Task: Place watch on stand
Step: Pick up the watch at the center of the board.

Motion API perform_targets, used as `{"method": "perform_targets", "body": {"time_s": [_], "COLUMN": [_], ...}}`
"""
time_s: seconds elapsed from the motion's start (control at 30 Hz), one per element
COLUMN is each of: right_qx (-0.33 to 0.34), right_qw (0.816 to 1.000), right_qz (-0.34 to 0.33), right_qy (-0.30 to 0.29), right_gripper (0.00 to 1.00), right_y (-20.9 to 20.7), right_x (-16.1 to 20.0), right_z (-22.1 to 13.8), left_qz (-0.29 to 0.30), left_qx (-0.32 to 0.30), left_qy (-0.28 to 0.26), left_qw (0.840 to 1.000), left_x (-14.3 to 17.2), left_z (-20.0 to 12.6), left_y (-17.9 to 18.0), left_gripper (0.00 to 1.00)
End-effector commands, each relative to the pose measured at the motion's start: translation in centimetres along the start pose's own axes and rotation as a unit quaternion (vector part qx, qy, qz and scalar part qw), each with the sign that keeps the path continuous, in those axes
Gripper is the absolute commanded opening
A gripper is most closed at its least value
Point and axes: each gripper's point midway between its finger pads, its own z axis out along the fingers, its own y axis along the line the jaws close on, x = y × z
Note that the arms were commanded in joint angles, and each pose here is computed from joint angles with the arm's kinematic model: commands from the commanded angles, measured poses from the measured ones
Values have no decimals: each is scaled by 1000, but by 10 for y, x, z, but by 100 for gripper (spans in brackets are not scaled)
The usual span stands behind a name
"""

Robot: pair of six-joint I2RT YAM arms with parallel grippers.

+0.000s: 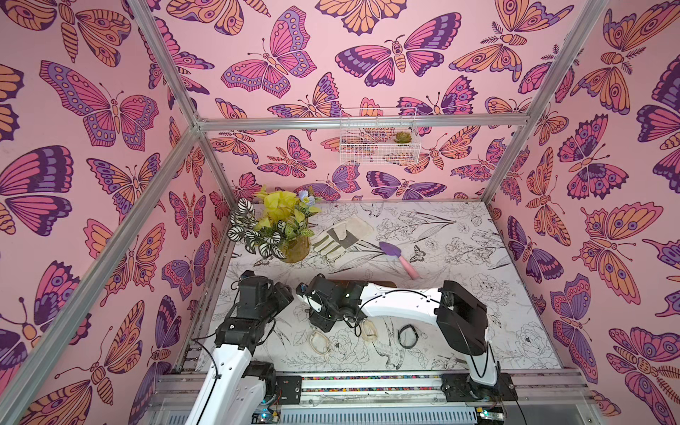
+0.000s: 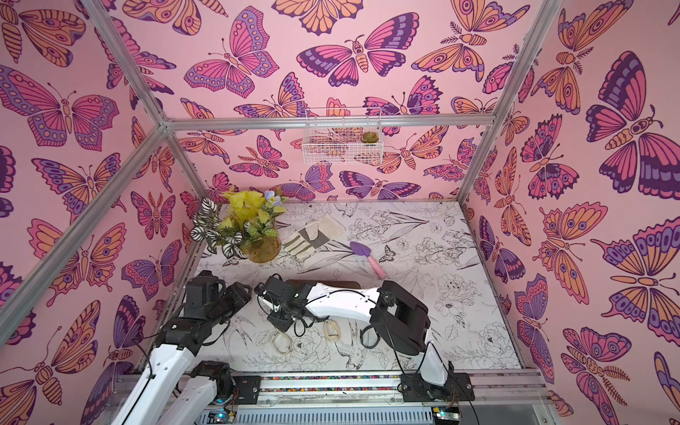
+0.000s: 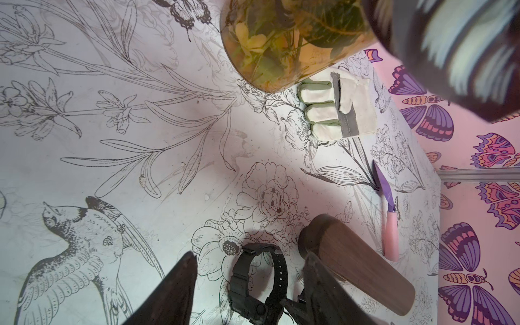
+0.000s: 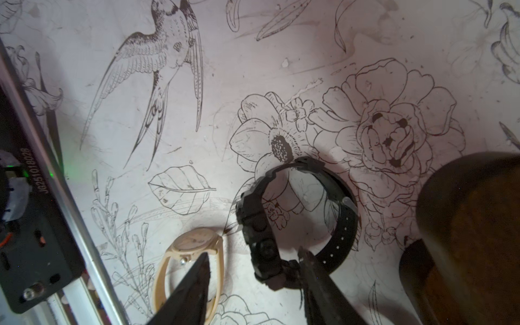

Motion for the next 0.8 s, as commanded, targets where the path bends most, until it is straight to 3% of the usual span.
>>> {"method": "perform_targets", "body": {"time_s": [0.0, 0.23, 0.77], "right_qx": [5, -33, -51], "right_qw": [1000, 999, 998], "right_qz": [5, 6, 0], "right_qy": [-1, 19, 31], "right_gripper": [54, 47, 31], "right_y": [-8, 4, 6], "right_x": [-7, 3, 7], "right_z": [6, 22, 34], "left_qz": [3, 0, -12], "left_qx": [-12, -19, -25], "left_qy": [0, -2, 4], "left_qw": [1000, 1000, 1000], "left_x": [4, 2, 0], "left_z": [3, 3, 5], "left_y": [11, 15, 15], "left_gripper": [63, 64, 66]}}
